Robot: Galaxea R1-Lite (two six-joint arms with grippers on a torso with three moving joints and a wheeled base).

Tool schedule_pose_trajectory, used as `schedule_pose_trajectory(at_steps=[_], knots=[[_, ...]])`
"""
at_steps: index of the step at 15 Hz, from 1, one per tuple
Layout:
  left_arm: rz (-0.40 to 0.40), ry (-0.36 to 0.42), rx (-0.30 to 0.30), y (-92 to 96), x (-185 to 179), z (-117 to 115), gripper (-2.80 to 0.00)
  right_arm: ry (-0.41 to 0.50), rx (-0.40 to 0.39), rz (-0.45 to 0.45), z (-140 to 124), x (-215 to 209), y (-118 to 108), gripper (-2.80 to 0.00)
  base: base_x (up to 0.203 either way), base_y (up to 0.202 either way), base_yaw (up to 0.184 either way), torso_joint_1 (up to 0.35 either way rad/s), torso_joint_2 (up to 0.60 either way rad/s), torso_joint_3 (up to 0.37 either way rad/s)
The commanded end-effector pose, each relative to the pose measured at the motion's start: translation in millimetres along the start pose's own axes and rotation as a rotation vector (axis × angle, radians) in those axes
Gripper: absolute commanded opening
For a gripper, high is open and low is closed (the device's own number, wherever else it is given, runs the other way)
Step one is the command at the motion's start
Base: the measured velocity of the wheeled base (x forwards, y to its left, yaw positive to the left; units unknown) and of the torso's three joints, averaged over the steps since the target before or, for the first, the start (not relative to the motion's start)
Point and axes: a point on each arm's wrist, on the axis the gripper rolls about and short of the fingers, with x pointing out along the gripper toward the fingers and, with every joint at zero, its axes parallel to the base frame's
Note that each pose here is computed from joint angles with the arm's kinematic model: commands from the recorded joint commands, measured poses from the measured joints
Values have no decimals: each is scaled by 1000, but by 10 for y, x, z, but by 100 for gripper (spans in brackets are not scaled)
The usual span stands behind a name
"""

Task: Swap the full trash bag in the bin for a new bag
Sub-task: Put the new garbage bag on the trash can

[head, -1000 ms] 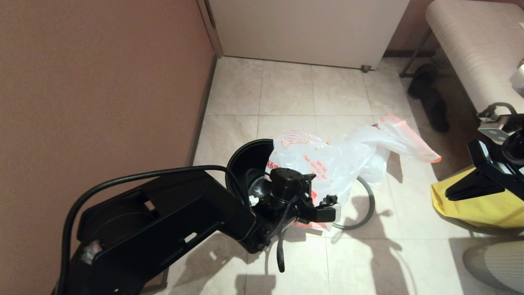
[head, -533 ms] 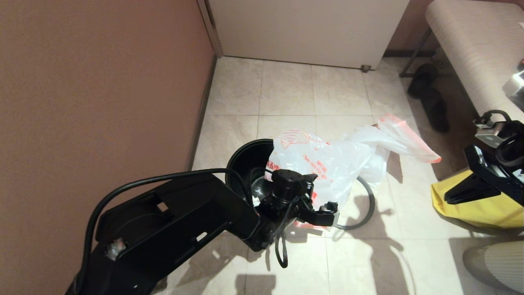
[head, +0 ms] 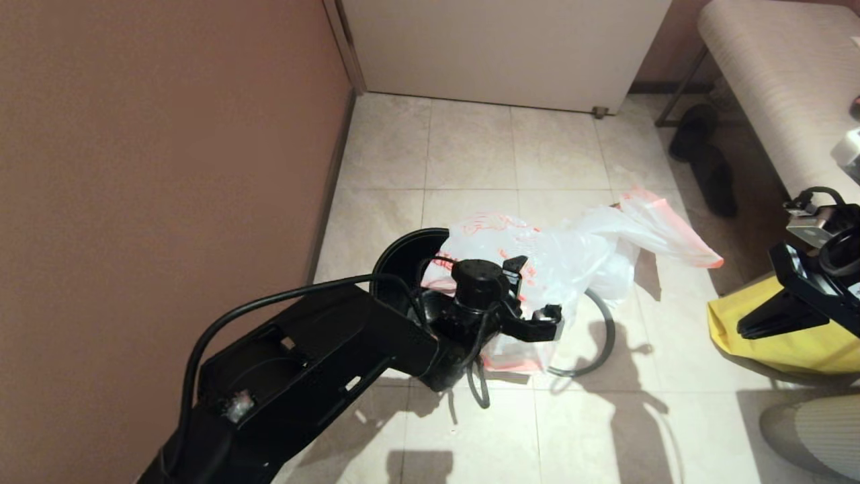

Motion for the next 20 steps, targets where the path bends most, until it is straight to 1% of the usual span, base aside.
schedule_pose_trajectory(at_steps=[1, 3, 7, 11, 12, 13, 15, 16, 18, 19, 20], knots=[[38, 16, 0, -68, 162, -66, 0, 7, 13, -4, 13, 9, -20, -280, 0, 0, 0, 0, 0, 0], [71, 14, -4, -16, 198, -37, 0, 11, 20, -4, 30, 23, -33, -280, 0, 0, 0, 0, 0, 0], [174, 32, -31, 116, 347, -48, 0, 7, 29, -10, 47, 12, -95, -280, 0, 0, 0, 0, 0, 0], [174, 34, -47, 113, 356, -60, 0, 11, 30, -11, 53, 23, -107, -280, 0, 0, 0, 0, 0, 0], [175, 30, -60, 111, 356, -44, -280, 13, 30, -13, 50, 28, -111, -280, 0, 0, 0, 0, 0, 0], [174, 26, -90, 105, 355, -27, -280, 16, 31, -14, 48, 33, -114, -280, 0, 0, 0, 0, 0, 0], [176, 26, -101, 118, 352, -27, -280, 18, 30, -9, 41, 30, -114, -280, 0, 0, 0, 0, 0, 0], [178, 28, -119, 129, 351, -32, -280, 24, 28, 5, 36, 26, -112, -280, 0, 0, 0, 0, 0, 0], [164, 70, -213, 146, 345, -38, -280, 30, 28, 13, 33, 27, -111, -280, 0, 0, 0, 0, 0, 0], [163, 78, -278, 197, 328, -33, -280, 26, 26, 16, 26, 14, -109, -280, 0, 0, 0, 0, 0, 0], [166, 79, -329, 269, 305, -34, -280, 21, 23, 20, 14, -7, -104, -280, 0, 0, 0, 0, 0, 0]])
